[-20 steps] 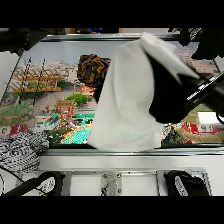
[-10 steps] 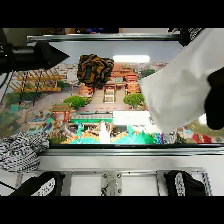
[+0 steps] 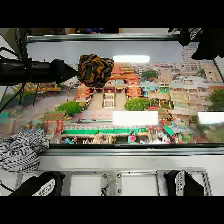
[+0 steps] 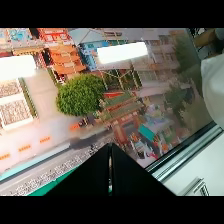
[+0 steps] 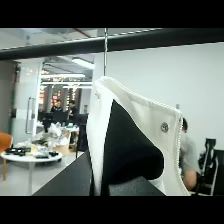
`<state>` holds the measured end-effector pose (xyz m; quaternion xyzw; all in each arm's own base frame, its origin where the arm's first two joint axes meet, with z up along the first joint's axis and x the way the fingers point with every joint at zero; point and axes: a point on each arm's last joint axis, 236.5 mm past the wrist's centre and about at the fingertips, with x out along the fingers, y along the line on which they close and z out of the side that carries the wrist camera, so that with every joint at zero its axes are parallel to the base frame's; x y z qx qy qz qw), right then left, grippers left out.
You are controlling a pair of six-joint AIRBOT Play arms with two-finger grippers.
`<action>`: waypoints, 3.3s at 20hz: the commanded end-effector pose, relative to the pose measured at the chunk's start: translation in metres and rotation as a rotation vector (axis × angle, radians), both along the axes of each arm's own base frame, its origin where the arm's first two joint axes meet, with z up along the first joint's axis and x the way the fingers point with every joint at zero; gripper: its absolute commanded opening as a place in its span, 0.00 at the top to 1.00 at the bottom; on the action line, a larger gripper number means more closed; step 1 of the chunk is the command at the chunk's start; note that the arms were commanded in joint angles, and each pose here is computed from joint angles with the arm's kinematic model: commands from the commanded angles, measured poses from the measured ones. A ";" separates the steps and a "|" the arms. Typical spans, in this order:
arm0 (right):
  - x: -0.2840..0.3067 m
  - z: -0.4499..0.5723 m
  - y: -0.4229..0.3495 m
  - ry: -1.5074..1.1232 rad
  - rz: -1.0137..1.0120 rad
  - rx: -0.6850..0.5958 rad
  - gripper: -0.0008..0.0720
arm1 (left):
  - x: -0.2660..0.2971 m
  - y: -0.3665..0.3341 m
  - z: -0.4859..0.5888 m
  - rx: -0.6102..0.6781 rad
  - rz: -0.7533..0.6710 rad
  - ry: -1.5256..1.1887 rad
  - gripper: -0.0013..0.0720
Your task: Fold the clothes and pants, and hang the long-sleeved shirts on hangers.
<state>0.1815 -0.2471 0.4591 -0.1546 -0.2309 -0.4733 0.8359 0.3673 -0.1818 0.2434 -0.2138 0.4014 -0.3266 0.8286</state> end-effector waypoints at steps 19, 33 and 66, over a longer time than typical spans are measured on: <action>-0.009 0.067 -0.082 -0.135 -0.153 -0.058 0.97 | -0.032 -0.003 -0.063 0.040 -0.082 0.206 0.96; 0.020 0.017 -0.112 0.044 -0.054 0.110 0.94 | -0.033 -0.004 -0.062 0.021 -0.068 0.233 0.96; 0.127 -0.268 0.522 1.376 2.040 0.250 0.19 | -0.048 0.035 -0.023 0.198 0.044 -0.005 0.96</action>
